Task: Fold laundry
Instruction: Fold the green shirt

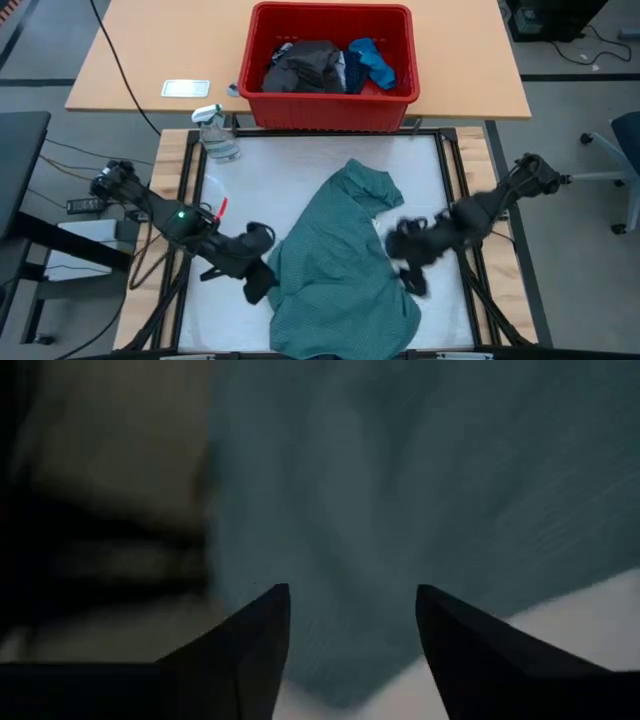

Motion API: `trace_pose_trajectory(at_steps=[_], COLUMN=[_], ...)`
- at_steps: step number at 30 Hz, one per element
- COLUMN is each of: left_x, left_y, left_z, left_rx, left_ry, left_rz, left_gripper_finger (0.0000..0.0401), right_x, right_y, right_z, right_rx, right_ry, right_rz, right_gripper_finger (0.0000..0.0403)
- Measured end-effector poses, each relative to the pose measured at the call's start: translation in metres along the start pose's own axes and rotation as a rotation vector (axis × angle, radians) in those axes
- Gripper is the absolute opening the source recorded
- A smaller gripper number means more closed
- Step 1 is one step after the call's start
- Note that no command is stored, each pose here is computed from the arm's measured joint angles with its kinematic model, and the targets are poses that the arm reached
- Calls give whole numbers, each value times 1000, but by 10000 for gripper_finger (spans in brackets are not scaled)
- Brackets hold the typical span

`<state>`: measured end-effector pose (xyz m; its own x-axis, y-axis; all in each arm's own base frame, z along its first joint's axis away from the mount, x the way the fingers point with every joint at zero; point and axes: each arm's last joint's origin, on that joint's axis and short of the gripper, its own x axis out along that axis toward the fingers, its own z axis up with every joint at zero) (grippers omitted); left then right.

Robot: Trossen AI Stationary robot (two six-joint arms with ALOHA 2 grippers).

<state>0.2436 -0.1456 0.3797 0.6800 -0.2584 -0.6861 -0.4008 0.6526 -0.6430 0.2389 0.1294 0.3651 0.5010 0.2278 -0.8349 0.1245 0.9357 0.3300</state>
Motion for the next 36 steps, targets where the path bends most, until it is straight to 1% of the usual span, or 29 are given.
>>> trace_pose_trajectory(at_steps=[3, 6, 8, 11, 14, 17, 20, 22, 26, 30, 32, 34, 36], left_x=[-8, -20, -23, -22, -18, -12, -7, -7, -5, -5, -6, -8, -10], left_y=[2, 8, 14, 22, 22, 22, 26, 31, 42, 57, 63, 71, 79], left_z=[3, 4, 6, 2, 0, -2, 3, 8, 34, 63, 77, 89, 99], left_rx=[-5, -1, 1, -1, 10, 29, 57, 81, 149, 228, 264, 294, 319], left_ry=[-75, -140, -165, -156, -177, -189, -218, -216, -217, -154, -143, -131, -117], left_rz=[16, 58, 117, 205, 237, 272, 331, 368, 417, 416, 404, 402, 413], left_gripper_finger=[157, 157, 157, 157, 156, 153, 149, 149, 148, 148, 148, 148, 148], right_x=[2, 19, 36, 61, 86, 106, 119, 125, 136, 146, 150, 154, 155], right_y=[-21, -45, -64, -95, -129, -164, -194, -210, -230, -236, -232, -222, -204], right_z=[23, 46, 58, 73, 76, 69, 57, 47, 24, 0, -10, -20, -27], right_rx=[57, 86, 96, 122, 163, 222, 285, 336, 429, 511, 552, 595, 622], right_ry=[-133, -212, -227, -225, -179, -112, -65, -42, 20, 90, 141, 194, 246], right_rz=[-104, -198, -238, -249, -304, -411, -504, -533, -559, -545, -510, -453, -388], right_gripper_finger=[228, 227, 227, 227, 227, 227, 227, 226, 224, 216, 213, 210, 209])
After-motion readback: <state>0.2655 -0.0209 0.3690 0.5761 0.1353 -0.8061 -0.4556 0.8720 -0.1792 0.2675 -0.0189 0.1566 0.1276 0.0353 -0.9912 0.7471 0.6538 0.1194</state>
